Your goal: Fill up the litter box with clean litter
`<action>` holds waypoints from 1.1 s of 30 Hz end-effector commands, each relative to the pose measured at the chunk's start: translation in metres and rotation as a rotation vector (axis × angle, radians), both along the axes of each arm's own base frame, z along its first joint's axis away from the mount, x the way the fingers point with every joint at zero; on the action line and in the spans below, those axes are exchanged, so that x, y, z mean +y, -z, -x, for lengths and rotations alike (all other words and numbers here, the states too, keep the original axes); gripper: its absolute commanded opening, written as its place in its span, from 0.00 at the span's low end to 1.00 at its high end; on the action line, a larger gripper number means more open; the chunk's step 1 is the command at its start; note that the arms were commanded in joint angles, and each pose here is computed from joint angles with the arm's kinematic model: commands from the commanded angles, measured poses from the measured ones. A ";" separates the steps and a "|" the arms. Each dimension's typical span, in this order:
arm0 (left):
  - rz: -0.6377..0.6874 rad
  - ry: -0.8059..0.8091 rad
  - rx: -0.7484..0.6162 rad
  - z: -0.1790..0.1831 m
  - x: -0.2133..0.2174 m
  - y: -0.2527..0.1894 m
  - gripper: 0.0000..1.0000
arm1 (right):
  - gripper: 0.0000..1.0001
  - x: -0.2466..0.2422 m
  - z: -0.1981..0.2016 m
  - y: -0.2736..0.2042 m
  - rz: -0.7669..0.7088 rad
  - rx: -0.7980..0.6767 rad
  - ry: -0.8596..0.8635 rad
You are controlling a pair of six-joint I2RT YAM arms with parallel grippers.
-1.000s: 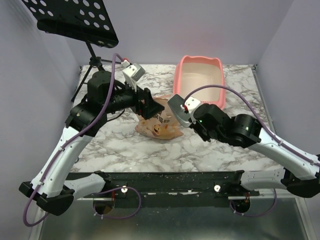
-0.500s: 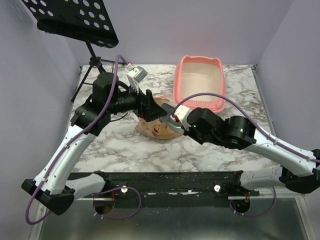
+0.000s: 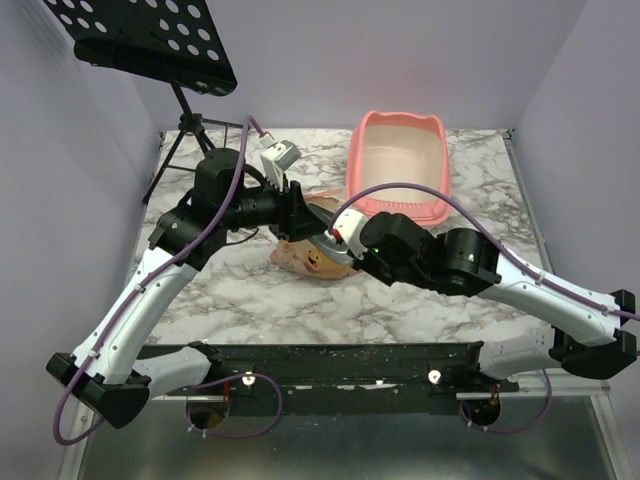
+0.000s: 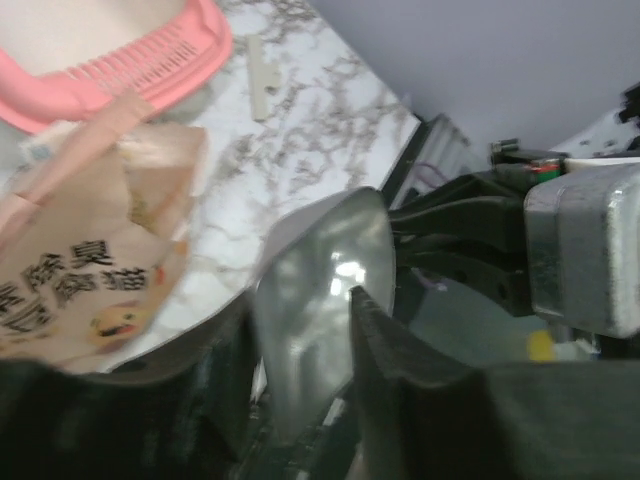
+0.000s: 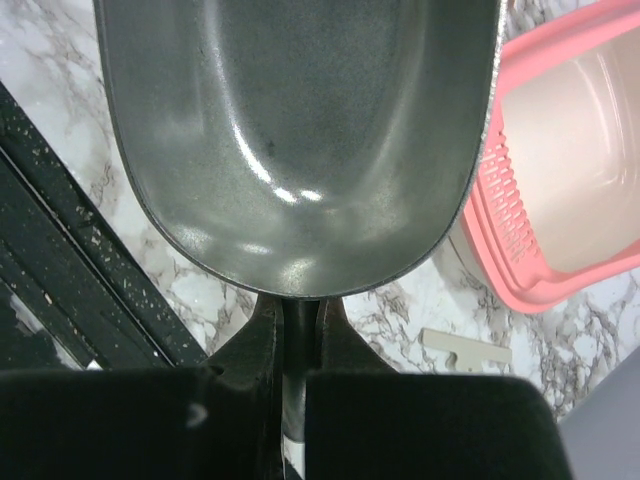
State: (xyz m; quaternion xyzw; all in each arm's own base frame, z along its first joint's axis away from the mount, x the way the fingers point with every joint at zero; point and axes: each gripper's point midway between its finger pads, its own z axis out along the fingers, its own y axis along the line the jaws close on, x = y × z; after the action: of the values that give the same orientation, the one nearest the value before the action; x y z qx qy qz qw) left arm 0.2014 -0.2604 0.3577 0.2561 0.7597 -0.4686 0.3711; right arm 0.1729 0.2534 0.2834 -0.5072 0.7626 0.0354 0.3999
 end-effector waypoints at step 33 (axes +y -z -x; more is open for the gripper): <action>0.139 -0.511 -0.333 -0.062 0.099 -0.038 0.00 | 0.85 0.012 -0.107 -0.132 -0.882 -0.088 0.356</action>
State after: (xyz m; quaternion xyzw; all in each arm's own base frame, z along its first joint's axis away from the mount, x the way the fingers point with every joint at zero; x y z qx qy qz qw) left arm 0.2605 -0.1632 0.3658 0.1159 0.7461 -0.3144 0.5753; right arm 0.2698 0.2571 0.3859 -0.2167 0.7711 0.1466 0.5805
